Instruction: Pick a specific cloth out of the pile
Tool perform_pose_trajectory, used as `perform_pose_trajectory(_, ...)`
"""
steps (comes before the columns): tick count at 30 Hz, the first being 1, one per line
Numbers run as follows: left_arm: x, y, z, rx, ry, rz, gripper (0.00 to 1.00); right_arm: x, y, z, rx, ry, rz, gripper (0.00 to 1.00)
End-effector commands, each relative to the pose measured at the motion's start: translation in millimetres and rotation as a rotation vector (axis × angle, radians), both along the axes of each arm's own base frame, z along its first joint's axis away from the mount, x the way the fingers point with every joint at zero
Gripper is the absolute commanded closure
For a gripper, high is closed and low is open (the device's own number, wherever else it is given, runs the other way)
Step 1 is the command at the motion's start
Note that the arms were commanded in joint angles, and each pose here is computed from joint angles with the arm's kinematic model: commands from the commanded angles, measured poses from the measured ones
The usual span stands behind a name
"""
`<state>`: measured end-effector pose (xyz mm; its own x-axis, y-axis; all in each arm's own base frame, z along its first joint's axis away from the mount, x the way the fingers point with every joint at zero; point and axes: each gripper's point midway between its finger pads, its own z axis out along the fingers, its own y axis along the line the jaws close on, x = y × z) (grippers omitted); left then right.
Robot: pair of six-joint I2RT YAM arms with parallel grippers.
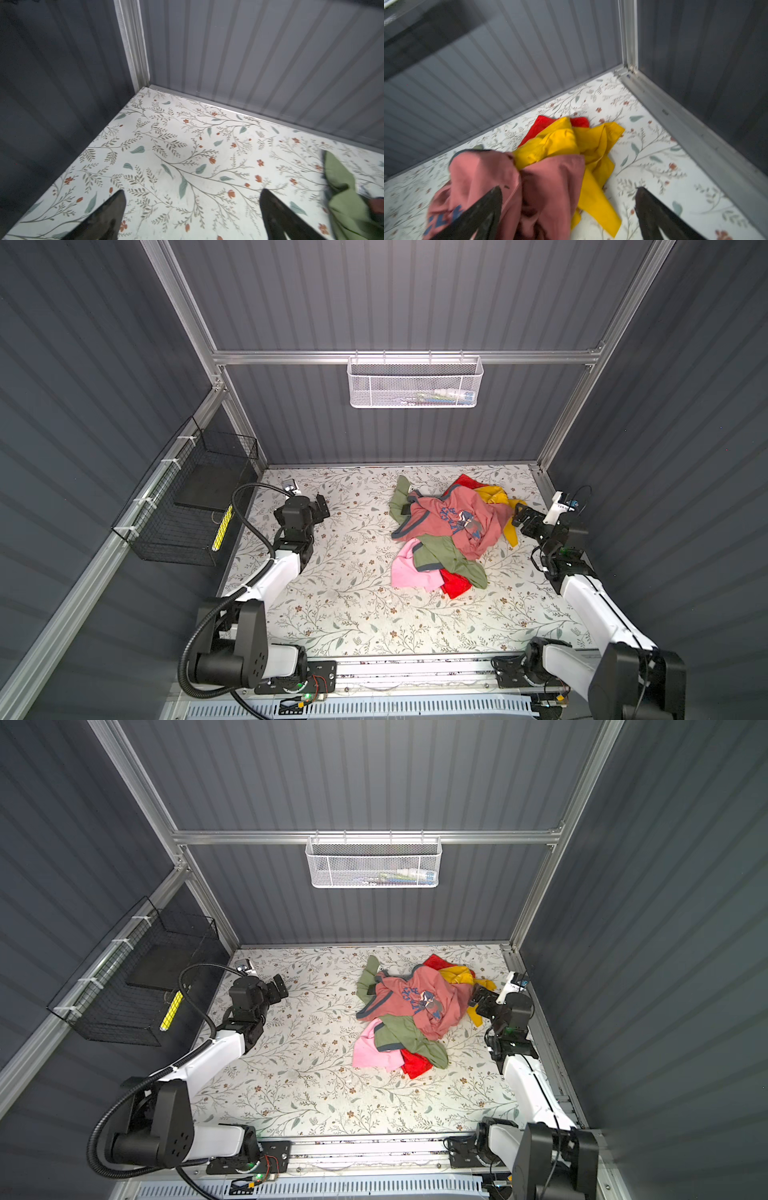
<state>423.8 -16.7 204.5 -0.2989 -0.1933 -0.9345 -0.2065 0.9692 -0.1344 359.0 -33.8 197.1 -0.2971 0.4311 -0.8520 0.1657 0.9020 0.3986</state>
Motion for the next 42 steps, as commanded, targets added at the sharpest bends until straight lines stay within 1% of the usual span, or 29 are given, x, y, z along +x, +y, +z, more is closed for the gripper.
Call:
perform_pose_trajectory(1,-18.0,-24.2,-34.3,-0.078,0.115,-0.069,0.0,-37.8,31.7,-43.2,0.264,0.176,0.059,0.02)
perform_pose_trajectory(3,-22.8,-33.5,-34.3,-0.093,0.111,-0.086,0.0,-48.3,44.3,-41.3,0.346,0.149,0.088,0.06)
perform_pose_trajectory(4,-24.9,-36.6,-36.3,-0.108,0.113,-0.089,0.0,-55.3,55.2,-41.6,0.391,0.149,0.125,0.09)
perform_pose_trajectory(6,-28.1,-43.5,-40.5,-0.138,0.117,-0.105,0.0,-67.2,65.2,-45.4,0.421,0.157,0.134,0.13)
perform_pose_trajectory(11,-36.5,-65.3,-53.9,-0.159,0.133,-0.154,0.0,-97.3,96.7,-61.1,0.383,0.212,0.18,0.2)
perform_pose_trajectory(16,-38.0,-67.6,-58.9,-0.171,0.13,-0.142,0.0,-125.2,132.2,-80.1,0.369,0.302,0.243,0.29)
perform_pose_trajectory(20,-30.7,-69.9,-53.7,-0.165,0.127,-0.145,0.0,-141.4,151.8,-92.7,0.264,0.385,0.304,0.32)
perform_pose_trajectory(24,-31.6,-70.8,-53.9,-0.201,0.121,-0.137,0.0,-158.7,168.5,-104.5,0.118,0.495,0.374,0.34)
perform_pose_trajectory(27,-37.3,-69.3,-58.4,-0.226,0.12,-0.129,0.0,-167.2,182.4,-109.7,0.042,0.534,0.415,0.34)
perform_pose_trajectory(30,-42.4,-65.5,-62.0,-0.222,0.129,-0.116,0.0,-170.5,196.4,-114.1,-0.021,0.558,0.446,0.35)
perform_pose_trajectory(33,-44.5,-62.7,-59.3,-0.201,0.133,-0.11,0.0,-169.8,205.5,-119.8,-0.091,0.604,0.453,0.35)
perform_pose_trajectory(37,-45.0,-61.0,-52.9,-0.181,0.13,-0.11,0.0,-162.4,212.1,-127.8,-0.145,0.645,0.434,0.35)
perform_pose_trajectory(42,-50.3,-59.4,-56.5,-0.182,0.139,-0.109,0.0,-153.2,205.3,-137.9,-0.201,0.673,0.349,0.36)
